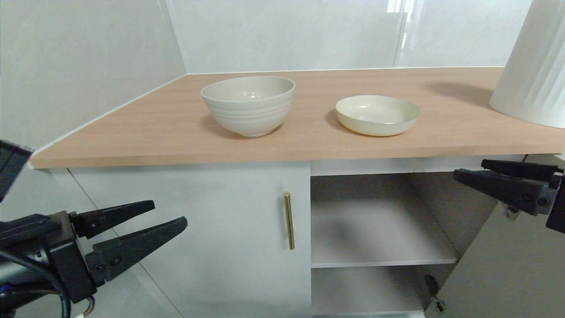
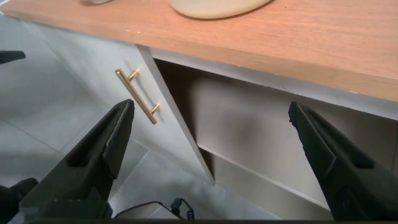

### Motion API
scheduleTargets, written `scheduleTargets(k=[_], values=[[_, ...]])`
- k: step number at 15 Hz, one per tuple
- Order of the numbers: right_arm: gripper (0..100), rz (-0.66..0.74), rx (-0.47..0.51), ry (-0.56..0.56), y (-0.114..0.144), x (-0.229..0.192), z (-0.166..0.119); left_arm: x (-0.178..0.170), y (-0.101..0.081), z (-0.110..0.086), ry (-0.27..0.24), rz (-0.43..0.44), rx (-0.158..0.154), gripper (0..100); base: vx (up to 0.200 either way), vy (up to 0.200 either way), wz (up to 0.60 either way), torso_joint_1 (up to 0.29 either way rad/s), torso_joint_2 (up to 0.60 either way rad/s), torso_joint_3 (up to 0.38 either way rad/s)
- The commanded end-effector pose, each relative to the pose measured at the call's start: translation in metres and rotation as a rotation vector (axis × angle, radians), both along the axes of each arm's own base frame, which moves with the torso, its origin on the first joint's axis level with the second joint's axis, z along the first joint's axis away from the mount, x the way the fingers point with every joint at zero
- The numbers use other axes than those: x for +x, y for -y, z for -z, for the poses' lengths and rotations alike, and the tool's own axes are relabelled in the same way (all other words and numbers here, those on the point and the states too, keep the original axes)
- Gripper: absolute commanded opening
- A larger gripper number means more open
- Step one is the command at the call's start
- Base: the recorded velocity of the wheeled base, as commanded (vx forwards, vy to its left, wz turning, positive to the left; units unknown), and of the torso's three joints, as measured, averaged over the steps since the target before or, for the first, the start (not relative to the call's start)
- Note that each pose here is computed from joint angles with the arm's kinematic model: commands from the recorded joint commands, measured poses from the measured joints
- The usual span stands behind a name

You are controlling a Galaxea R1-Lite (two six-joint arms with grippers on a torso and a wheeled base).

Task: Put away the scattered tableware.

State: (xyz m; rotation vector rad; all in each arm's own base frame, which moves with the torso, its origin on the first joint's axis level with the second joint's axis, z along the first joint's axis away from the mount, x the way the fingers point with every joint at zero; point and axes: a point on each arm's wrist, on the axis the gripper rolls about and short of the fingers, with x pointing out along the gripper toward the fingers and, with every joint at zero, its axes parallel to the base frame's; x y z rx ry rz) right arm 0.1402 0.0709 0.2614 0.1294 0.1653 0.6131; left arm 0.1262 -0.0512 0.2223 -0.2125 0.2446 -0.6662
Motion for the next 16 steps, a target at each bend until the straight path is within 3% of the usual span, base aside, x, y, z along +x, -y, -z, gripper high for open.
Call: scheduleTargets(k=[1,4,8,13,16], values=[[100,-0.002,0.0,0.0,0.0,0.0,0.0,0.0,0.0,0.0,0.001,0.0,-0.001,100,0.0,0.0,0.0,0.0,0.0,0.0],[100,-0.002,-0.004,-0.005,-0.001,0.002,0.001,0.0,0.0,0.0,-0.002,0.001,0.0,100,0.0,0.0,0.0,0.0,0.0,0.0],[100,-0.003,-0.012,0.001,-0.001,0.002,0.001,0.0,0.0,0.0,-0.002,0.001,0.0,100,0.0,0.0,0.0,0.068,-0.23,-0.267],[100,-0.006,-0.026,0.002,-0.003,0.007,0.003,0.002,0.001,0.001,-0.011,0.004,0.003,100,0.0,0.0,0.0,0.138,-0.52,-0.309],[100,0.002,-0.036,0.001,-0.009,0.02,0.003,0.018,0.007,-0.009,-0.009,0.001,0.003,100,0.0,0.0,0.0,0.175,-0.47,-0.305]])
